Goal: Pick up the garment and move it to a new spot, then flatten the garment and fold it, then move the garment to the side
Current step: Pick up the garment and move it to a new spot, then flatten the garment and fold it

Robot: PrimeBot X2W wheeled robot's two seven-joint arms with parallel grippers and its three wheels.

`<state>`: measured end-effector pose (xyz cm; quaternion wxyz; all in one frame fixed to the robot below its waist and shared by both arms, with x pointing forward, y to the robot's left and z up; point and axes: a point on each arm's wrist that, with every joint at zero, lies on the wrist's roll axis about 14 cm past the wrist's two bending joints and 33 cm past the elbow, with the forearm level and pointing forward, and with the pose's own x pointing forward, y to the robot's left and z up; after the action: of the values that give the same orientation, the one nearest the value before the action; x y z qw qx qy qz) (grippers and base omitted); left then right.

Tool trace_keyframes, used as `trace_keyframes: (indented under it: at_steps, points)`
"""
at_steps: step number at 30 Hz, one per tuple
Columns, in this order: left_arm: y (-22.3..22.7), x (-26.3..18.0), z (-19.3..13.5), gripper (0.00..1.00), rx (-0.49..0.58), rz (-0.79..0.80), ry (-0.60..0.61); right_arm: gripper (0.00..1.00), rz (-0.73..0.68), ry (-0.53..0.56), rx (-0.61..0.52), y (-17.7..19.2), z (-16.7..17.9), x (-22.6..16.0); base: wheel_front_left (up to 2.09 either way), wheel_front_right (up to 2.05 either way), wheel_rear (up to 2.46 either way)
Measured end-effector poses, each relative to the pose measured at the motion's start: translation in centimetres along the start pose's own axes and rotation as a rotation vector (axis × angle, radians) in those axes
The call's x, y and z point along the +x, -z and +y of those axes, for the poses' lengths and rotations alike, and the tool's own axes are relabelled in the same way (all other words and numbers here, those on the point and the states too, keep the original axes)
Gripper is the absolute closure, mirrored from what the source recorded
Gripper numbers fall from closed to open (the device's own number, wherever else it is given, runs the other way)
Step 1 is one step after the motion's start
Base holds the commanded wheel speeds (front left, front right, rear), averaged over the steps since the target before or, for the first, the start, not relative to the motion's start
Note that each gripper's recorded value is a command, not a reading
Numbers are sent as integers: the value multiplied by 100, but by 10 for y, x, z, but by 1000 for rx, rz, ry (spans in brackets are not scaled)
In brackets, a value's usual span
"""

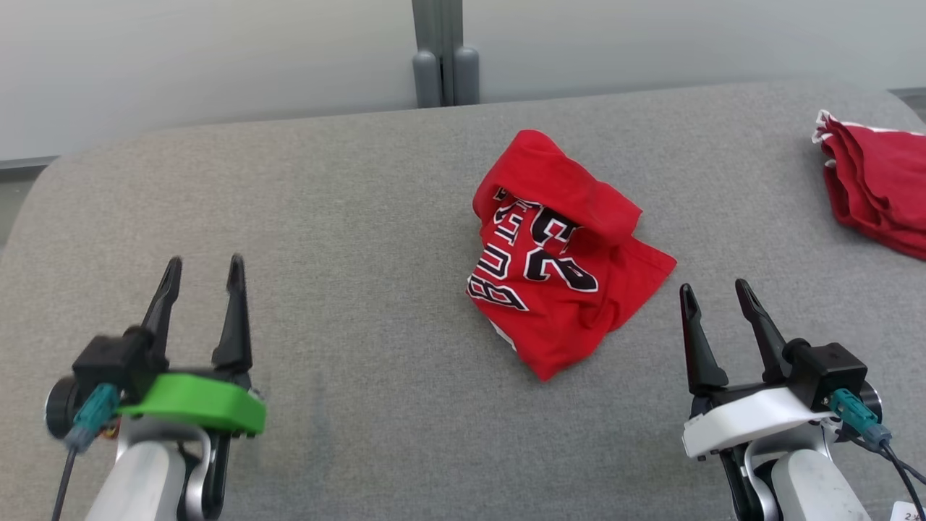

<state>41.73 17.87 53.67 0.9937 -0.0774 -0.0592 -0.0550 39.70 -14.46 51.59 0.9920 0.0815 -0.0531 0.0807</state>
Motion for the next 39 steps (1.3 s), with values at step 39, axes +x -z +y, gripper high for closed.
trace_keyframes:
  at_steps: [39]
  points:
    - [24, -62, 24, 0, -18, 47, -109, 0, 9, 19, -19, -1, -7, -23, 0, 0, 0]
